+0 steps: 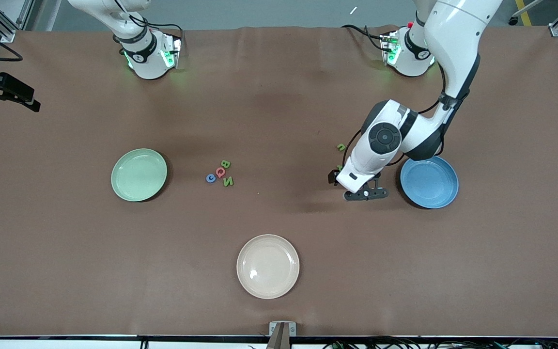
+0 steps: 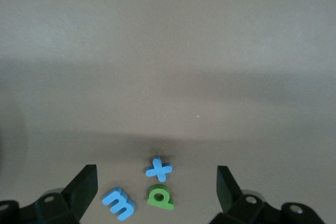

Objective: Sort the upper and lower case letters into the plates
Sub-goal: 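Grasp the blue x with the left gripper while the right gripper reaches the C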

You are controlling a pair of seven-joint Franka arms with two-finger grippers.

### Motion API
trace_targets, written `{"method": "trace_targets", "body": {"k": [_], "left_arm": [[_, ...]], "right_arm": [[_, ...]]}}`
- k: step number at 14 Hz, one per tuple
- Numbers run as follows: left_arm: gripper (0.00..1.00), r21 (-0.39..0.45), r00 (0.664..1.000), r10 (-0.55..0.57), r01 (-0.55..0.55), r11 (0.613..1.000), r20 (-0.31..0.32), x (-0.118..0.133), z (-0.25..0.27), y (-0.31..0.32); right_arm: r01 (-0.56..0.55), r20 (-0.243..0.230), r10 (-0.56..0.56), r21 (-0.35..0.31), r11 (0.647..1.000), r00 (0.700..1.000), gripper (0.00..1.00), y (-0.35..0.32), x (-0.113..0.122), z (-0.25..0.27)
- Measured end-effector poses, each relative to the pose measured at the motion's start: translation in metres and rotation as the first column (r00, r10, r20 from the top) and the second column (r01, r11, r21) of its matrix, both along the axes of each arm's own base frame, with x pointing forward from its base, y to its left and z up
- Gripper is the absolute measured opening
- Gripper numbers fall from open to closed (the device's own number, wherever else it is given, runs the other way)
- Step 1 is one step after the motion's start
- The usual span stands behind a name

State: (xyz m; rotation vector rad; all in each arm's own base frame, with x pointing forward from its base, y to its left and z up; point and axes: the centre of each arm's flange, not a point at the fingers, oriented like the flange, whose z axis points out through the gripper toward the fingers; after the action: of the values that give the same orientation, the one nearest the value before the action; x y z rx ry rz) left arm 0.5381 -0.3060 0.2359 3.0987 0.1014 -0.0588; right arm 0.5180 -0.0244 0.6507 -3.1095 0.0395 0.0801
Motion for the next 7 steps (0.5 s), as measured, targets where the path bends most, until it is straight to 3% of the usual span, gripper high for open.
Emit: {"method": "trace_targets", "body": {"k": [4,7], "left_arm": [[0.98,0.021,1.0,-0.006,0.006,1.0,0.006,-0.011,-0.03,-0.005],[0.95,0.032,1.0,0.004,-0.004,0.999,0.0,-0.014,-0.044,-0.006]], "right_arm": [[0.003,-0.024,-0.003,-0.003,1.0,1.0,1.0,-0.002,0.038,-0.048],[0.002,-0.099,-0.003,-0.004,1.0,0.995,1.0,-0.001,0.074,-0.117]]}}
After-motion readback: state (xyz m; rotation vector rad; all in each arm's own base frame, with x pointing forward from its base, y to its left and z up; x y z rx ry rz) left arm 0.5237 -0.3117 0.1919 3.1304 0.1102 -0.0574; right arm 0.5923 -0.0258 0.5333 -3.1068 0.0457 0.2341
